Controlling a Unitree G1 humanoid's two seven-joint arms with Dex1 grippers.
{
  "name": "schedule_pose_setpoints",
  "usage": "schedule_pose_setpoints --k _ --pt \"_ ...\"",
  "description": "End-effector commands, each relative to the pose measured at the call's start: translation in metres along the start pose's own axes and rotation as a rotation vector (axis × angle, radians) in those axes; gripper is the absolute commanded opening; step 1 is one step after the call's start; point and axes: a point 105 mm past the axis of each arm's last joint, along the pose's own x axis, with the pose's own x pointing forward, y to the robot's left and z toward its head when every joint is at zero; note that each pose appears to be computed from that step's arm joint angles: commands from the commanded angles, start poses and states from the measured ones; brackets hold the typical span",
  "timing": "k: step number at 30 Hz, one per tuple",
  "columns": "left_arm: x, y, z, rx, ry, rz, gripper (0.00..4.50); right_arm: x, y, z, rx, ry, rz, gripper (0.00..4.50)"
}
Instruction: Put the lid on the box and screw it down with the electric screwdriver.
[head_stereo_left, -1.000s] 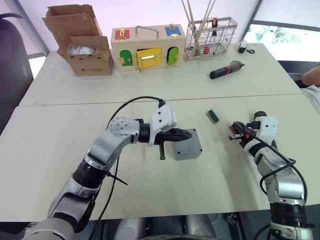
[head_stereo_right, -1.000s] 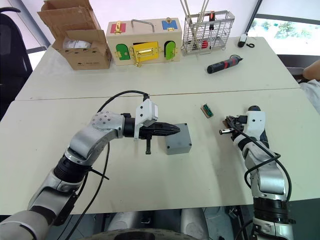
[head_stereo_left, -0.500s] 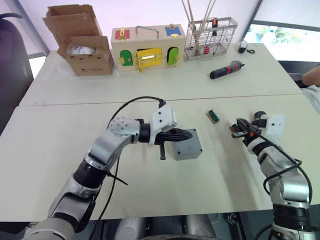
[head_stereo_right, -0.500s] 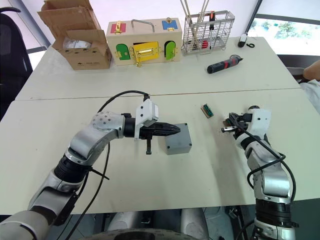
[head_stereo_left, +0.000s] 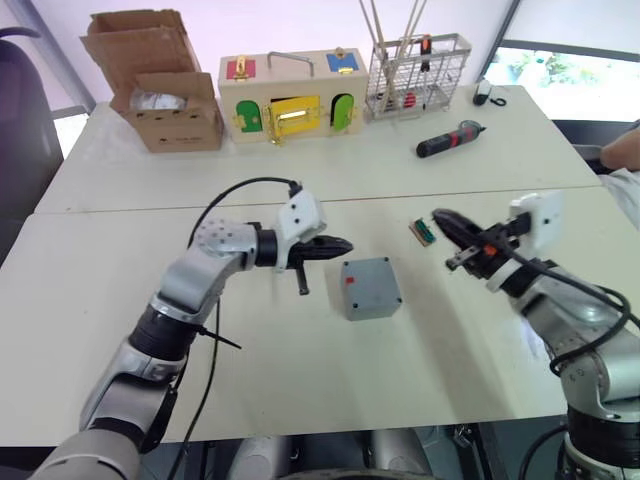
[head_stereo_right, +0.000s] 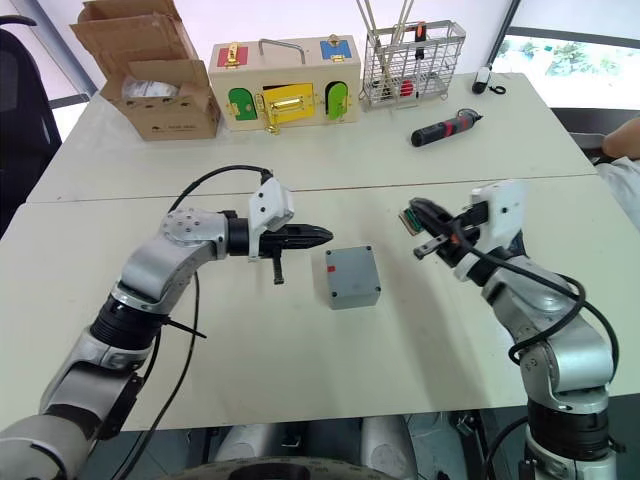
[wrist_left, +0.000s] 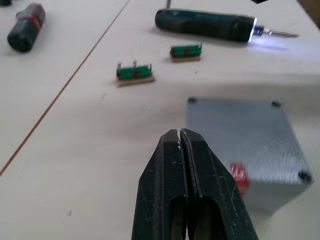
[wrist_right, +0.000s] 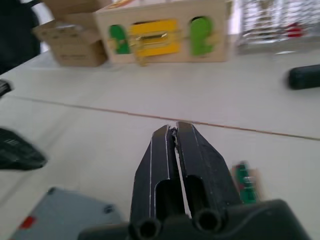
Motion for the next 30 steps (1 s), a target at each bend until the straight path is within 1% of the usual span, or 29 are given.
schedule_pose_setpoints --k 1,5,13,30 --pt "-0.009 -0.002 0.004 0.029 -0.012 -0.004 0.00 0.006 0.021 0.007 -0.006 -0.021 0.090 0.06" --pt "-0.012 -0.005 0.002 0.024 -0.004 -0.001 0.00 0.010 0.030 0.000 0.011 -0.005 0.113 0.06" --pt "-0.009 -0.005 0.004 0.019 -0.012 0.009 0.00 0.012 0.034 -0.011 0.018 0.012 0.090 0.06" --pt "-0.005 -0.006 0.005 0.029 -0.013 -0.012 0.00 0.003 0.023 -0.019 0.020 0.033 0.028 0.06"
